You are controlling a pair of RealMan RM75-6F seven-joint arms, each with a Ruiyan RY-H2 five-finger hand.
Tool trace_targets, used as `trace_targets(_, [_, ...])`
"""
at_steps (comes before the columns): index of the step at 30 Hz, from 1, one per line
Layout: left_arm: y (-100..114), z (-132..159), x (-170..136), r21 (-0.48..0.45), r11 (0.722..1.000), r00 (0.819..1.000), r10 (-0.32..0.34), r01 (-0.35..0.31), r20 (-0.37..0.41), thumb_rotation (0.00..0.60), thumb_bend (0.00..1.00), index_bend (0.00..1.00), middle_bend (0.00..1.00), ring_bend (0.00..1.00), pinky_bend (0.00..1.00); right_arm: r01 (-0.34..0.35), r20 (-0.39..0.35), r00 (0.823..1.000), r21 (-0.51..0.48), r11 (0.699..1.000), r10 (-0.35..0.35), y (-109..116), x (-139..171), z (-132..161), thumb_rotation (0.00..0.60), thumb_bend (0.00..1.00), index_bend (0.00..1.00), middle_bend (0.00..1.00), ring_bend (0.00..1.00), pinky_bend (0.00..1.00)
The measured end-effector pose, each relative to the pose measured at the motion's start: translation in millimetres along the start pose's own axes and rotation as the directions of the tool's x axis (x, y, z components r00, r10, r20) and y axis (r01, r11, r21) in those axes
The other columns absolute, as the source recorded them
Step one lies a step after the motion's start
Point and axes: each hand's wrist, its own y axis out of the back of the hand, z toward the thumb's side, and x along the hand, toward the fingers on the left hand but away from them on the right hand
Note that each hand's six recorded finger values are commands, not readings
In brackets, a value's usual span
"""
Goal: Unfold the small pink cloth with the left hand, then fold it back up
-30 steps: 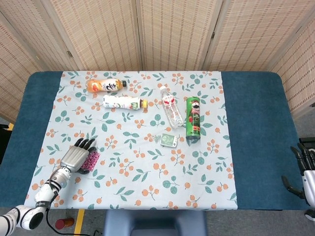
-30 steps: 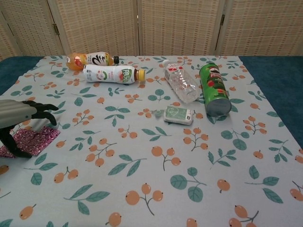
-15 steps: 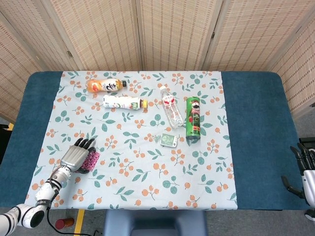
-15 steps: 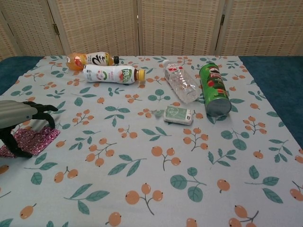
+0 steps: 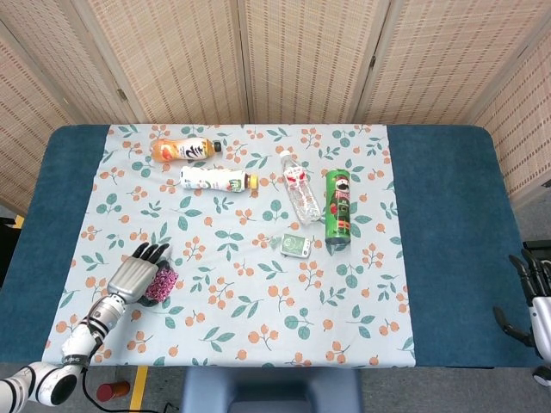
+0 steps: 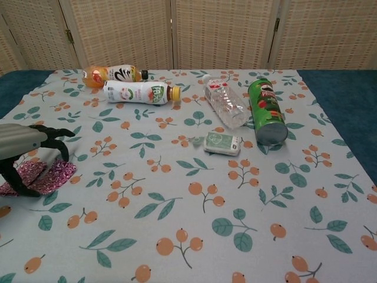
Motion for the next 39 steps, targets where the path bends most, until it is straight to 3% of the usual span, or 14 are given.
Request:
trace_targets(12, [9,17,-14,-0.038,0.999,0.999,0.04,-0.039,0.021,0.6,0.2,0.32,0.0,0.0,0.0,-0.001,-0.002,1.0,-0.003,1.0,0.001,0,-1,-2,0.6,0.37,0.0,0.0,0.0,0.0])
trace_targets(20, [15,-8,-22,-0.06,0.996,0.996,0.064,-0.068,-0.068,0.6,0.2,0.33,0.0,0.0,0.0,-0.004,-0.015,1.0,-0.004,1.0,0.004,0,-4,1,0.6,0.37,0.0,0.0,0.0,0.0])
trace_targets(30, [-5,-47,-28,-0.119,0.993,0.976,-0.007,-0.019,-0.216,0.6,0.21,0.32,0.0,0.0,0.0,-0.01,-0.017,1.0,-0.01,1.0,0.01,-3,-6,0,0.6,0.37,0.0,0.0,0.0,0.0])
trace_targets(39, [-12,-50,-27,-0.129,0.992,0.973,-0.035,0.006,-0.228,0.6,0.21,0.31,0.0,0.0,0.0,-0.01,-0.014,1.0,-0.011,1.0,0.01,-3,-5,-1,0.6,0.37,0.0,0.0,0.0,0.0])
